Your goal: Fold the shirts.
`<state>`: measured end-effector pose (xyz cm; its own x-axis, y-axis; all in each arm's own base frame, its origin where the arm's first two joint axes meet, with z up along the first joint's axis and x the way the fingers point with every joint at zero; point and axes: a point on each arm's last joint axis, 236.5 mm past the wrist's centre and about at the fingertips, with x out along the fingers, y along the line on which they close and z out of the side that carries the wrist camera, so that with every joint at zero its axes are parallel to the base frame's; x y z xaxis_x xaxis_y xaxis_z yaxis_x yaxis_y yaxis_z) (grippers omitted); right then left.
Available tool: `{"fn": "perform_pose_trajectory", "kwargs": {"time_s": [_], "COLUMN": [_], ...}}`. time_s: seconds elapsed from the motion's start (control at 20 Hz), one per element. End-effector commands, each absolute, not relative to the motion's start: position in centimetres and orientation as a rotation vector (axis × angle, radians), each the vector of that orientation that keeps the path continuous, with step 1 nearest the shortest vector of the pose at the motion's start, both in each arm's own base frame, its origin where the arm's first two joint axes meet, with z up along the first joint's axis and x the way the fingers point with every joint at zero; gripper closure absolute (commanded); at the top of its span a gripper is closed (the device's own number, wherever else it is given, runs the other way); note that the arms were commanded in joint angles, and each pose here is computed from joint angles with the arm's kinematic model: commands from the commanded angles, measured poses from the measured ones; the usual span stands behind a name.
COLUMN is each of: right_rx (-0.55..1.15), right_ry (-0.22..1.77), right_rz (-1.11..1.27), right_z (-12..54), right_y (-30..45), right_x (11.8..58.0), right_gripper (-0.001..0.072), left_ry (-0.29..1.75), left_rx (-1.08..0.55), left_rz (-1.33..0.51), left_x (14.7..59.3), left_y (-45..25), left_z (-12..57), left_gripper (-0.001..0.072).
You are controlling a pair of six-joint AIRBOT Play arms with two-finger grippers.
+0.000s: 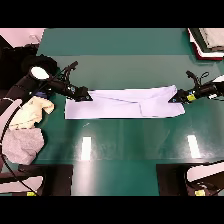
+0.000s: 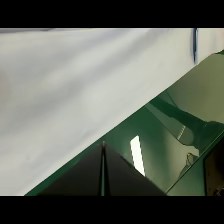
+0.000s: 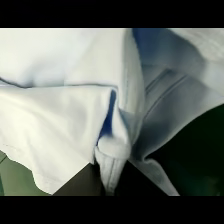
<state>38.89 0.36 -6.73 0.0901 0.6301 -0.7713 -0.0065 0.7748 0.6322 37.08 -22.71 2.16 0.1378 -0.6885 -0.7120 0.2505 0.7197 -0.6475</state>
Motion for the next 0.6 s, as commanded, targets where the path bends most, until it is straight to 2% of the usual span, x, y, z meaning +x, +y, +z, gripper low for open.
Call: {"fn": "perform_pose_trajectory", "kwargs": {"time_s": [0.0,0.15,0.35,0.55], "right_rx": [0.539,0.557,0.659,0.551], "right_ry": [1.395,1.333,1.169,1.139], "right_rz": [0.52,0.505,0.597,0.728], "right_z": [-4.8,-0.8,6.7,12.5], "right_y": [0.9,1.4,5.0,10.5], "right_x": [38.8,39.0,39.8,39.6], "right_gripper": [0.0697,0.0697,0.0697,0.0698], "left_ry": [1.209,1.168,1.227,1.251], "left_rx": [-0.42,-0.372,-0.322,-0.297], "left_rz": [-0.692,-0.738,-0.838,-0.896], "left_x": [38.1,39.1,39.8,40.7], "left_y": [-24.0,-27.9,-34.4,-39.5], "left_z": [2.4,2.3,0.3,-2.0], "left_gripper": [0.0689,0.0689,0.0689,0.0689]}}
